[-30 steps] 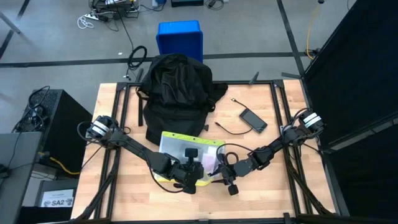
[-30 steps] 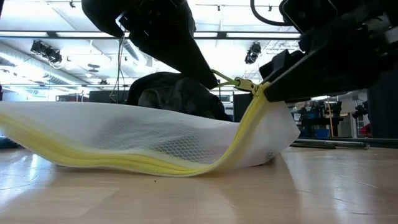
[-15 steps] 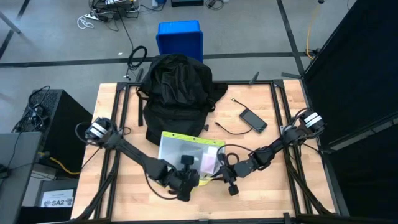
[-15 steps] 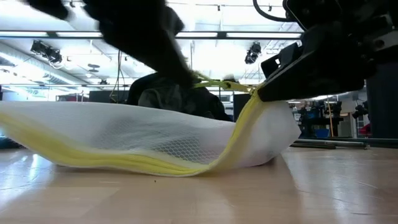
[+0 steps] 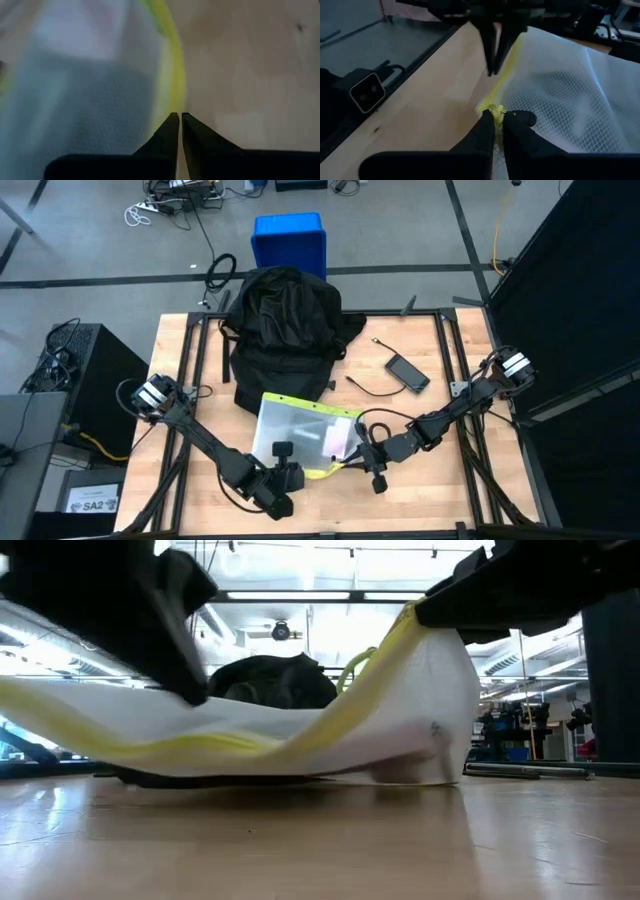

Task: Unpack backpack
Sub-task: Open the yellow zipper pouch

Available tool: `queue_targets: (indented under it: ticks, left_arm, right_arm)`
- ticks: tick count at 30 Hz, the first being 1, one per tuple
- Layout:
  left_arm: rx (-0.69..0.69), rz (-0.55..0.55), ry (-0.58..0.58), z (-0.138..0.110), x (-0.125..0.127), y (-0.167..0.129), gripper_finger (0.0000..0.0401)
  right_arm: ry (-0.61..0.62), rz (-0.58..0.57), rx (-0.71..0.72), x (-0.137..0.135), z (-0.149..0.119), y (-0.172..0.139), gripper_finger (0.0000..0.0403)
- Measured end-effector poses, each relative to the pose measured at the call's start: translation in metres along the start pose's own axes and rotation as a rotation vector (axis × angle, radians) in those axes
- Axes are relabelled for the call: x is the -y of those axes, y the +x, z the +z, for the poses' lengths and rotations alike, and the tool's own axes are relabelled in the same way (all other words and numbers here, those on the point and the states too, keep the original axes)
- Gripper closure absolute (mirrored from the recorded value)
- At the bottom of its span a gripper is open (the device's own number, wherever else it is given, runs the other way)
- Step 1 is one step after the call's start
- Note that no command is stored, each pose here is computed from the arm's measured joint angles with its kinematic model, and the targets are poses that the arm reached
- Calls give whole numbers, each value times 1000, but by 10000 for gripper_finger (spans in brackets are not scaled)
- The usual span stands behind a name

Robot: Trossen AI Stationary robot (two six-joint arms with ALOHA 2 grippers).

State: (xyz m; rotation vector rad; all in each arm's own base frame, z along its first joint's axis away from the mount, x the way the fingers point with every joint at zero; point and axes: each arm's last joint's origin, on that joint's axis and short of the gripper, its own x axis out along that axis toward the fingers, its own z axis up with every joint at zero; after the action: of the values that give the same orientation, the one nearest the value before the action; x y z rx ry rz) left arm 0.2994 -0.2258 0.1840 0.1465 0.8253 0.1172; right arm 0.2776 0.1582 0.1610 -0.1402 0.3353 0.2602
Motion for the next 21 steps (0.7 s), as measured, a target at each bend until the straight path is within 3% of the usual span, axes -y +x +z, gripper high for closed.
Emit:
queue_targets:
  ticks: [7,13,18,21]
  left_arm:
    - [89,97,27,17,-18,12,392]
    - [95,85,23,30,-38,26,362]
    - [94,87,20,32,-45,29,341]
    - [97,85,-2,21,-49,31,335]
  right_arm:
    - [6,10,-8,0,-1,0,403]
    - [8,11,-20,0,-2,0,403]
    - [1,11,-58,0,-6,0,403]
    - [-3,10,-73,0,-7,0,403]
